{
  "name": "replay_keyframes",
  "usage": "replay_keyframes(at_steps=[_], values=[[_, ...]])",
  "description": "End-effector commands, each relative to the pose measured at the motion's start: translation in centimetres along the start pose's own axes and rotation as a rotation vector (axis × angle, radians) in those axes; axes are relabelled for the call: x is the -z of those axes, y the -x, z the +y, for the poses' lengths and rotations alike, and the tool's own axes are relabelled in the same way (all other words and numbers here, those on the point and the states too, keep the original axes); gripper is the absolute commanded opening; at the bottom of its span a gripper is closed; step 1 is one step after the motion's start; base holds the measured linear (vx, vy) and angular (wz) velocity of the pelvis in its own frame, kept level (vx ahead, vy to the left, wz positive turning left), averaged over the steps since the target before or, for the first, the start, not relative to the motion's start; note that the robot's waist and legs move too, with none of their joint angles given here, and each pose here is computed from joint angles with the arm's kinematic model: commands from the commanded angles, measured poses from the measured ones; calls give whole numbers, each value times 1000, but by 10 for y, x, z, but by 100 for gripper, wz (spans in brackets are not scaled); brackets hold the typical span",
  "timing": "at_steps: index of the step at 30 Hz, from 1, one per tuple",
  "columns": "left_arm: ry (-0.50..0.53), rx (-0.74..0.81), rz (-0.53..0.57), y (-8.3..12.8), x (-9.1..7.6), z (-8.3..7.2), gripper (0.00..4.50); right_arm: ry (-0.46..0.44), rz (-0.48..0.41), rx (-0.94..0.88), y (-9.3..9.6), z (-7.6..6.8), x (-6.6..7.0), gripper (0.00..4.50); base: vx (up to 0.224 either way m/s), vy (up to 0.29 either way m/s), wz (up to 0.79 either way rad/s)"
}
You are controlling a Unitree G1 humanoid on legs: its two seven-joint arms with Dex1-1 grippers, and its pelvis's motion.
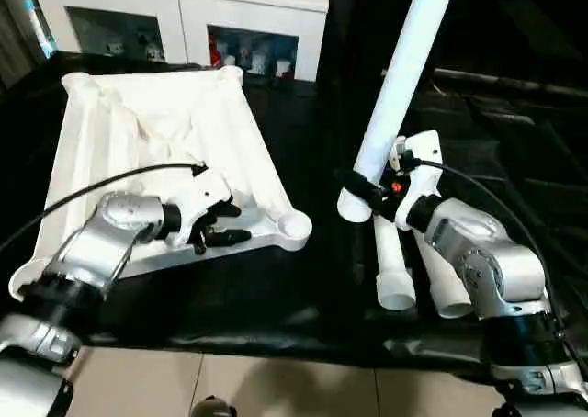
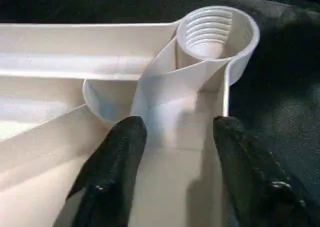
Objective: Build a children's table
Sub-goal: Insert table leg to table base
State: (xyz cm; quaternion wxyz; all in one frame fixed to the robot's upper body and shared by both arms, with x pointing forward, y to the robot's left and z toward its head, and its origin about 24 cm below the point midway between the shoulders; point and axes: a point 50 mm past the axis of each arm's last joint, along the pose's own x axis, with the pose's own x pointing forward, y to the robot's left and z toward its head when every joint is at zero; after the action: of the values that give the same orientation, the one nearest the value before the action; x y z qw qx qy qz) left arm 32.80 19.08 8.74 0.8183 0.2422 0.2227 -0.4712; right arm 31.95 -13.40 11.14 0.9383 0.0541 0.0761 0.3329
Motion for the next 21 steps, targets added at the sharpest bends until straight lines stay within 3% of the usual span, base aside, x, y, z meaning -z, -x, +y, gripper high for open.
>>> replay_keyframes(at_steps=[1, 8, 13, 21], values=[[14, 11, 27, -3, 3, 0, 214, 14, -14, -6, 4, 1, -4, 193, 0, 0, 0], [51, 99, 44, -2, 8, -4, 157, 5, -7, -14, 8, 2, -2, 193, 0, 0, 0], [116, 131, -35, -1, -4, -1, 107, -4, -5, -14, 11, 1, -1, 193, 0, 0, 0], [112, 180, -8, -6, 1, -7, 41, 0, -2, -15, 12, 1, -2, 193, 0, 0, 0]])
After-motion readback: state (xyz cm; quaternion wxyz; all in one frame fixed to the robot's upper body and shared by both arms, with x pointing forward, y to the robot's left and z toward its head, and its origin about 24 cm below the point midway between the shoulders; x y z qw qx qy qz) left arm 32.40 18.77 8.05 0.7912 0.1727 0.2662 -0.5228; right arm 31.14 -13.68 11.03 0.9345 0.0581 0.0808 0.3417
